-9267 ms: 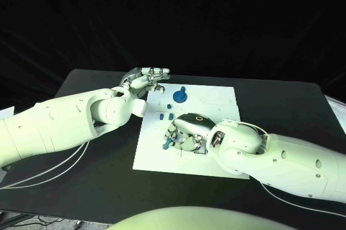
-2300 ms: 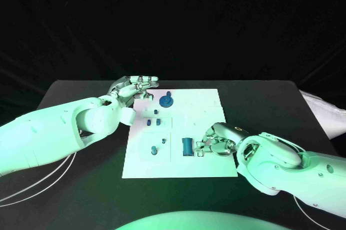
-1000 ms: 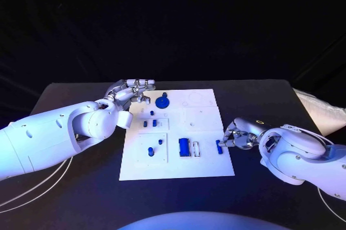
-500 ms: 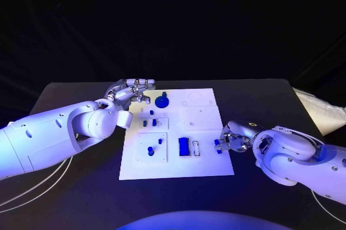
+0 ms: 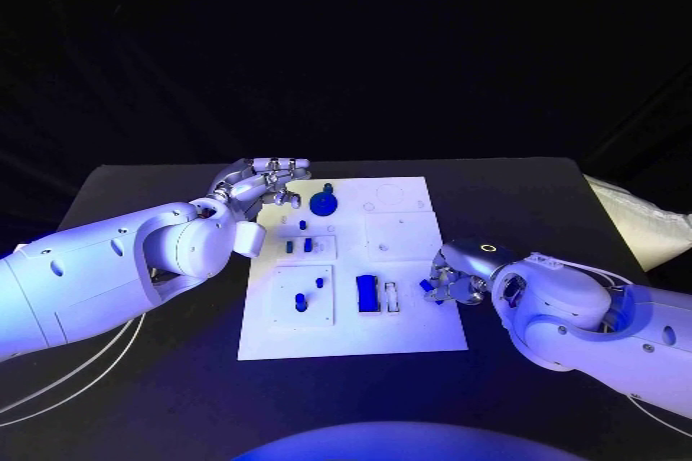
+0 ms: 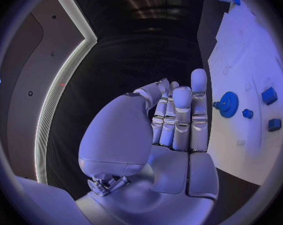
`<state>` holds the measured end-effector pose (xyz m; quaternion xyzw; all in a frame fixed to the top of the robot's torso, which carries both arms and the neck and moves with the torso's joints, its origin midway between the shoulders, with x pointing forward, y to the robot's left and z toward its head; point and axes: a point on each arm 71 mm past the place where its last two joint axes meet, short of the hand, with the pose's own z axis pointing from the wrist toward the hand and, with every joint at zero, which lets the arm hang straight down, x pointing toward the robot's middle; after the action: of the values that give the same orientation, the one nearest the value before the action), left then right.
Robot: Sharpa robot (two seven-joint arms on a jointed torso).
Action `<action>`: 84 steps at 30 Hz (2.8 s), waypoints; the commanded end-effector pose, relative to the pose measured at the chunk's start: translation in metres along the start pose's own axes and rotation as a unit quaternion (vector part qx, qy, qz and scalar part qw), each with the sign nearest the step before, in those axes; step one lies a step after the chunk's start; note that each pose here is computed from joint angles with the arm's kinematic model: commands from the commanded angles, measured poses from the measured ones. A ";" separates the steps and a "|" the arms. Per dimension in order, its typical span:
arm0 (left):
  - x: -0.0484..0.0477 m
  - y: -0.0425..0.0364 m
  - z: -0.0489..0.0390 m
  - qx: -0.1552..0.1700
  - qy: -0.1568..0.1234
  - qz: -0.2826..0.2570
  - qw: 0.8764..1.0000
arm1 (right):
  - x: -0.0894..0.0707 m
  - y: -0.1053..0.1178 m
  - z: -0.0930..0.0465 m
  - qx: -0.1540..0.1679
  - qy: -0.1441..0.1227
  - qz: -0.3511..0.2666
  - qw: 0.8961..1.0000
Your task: Assemble the parts on the task board
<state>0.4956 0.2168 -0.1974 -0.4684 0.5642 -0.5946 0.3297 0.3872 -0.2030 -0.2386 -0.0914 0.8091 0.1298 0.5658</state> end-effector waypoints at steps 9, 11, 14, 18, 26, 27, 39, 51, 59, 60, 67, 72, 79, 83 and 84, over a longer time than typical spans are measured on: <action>0.0029 -0.0005 0.0002 0.003 0.011 -0.002 1.000 | 0.014 -0.003 0.001 0.017 0.042 -0.054 0.998; 0.0029 -0.0005 0.0001 0.003 0.011 -0.002 1.000 | 0.014 -0.003 0.001 0.019 0.040 -0.034 0.998; 0.0028 -0.0006 0.0001 0.003 0.011 -0.002 1.000 | 0.013 -0.003 -0.001 0.024 0.032 0.010 0.999; 0.0027 -0.0005 0.0001 0.003 0.011 -0.002 1.000 | 0.009 -0.004 -0.005 0.030 0.013 0.070 0.997; 0.0027 -0.0005 0.0003 0.003 0.011 -0.002 1.000 | 0.001 0.001 -0.011 0.025 -0.016 0.141 0.990; 0.0028 -0.0004 0.0003 0.003 0.011 -0.002 1.000 | 0.001 0.002 -0.011 0.024 -0.016 0.148 0.989; 0.0036 -0.0002 0.0006 0.002 0.012 -0.002 1.000 | 0.004 0.012 -0.009 0.022 0.011 0.205 0.978; 0.0048 -0.0002 0.0007 0.002 0.013 -0.002 1.000 | 0.009 0.024 0.000 0.019 0.037 0.223 0.974; 0.0058 -0.0001 0.0010 0.003 0.014 0.001 1.000 | 0.009 0.026 0.002 0.018 0.036 0.217 0.975; 0.0058 -0.0001 0.0010 0.003 0.014 0.001 1.000 | 0.009 0.027 0.002 0.018 0.036 0.216 0.976; 0.0067 0.0000 0.0014 0.003 0.015 0.002 1.000 | 0.009 0.031 0.004 0.013 0.036 0.211 0.977; 0.0066 0.0001 0.0014 0.002 0.016 0.001 1.000 | 0.009 0.033 0.005 0.012 0.037 0.209 0.977; 0.0060 0.0002 0.0015 0.002 0.016 0.001 1.000 | 0.010 0.034 0.007 0.012 0.040 0.205 0.978; 0.0060 0.0002 0.0015 0.001 0.016 0.001 1.000 | 0.010 0.034 0.007 0.012 0.040 0.203 0.978; 0.0060 0.0002 0.0015 0.001 0.016 0.001 1.000 | 0.010 0.034 0.007 0.012 0.040 0.203 0.978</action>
<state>0.4954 0.2130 -0.1977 -0.4645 0.5678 -0.5954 0.3276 0.3805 -0.1693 -0.2466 0.0863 0.8315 0.2334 0.4966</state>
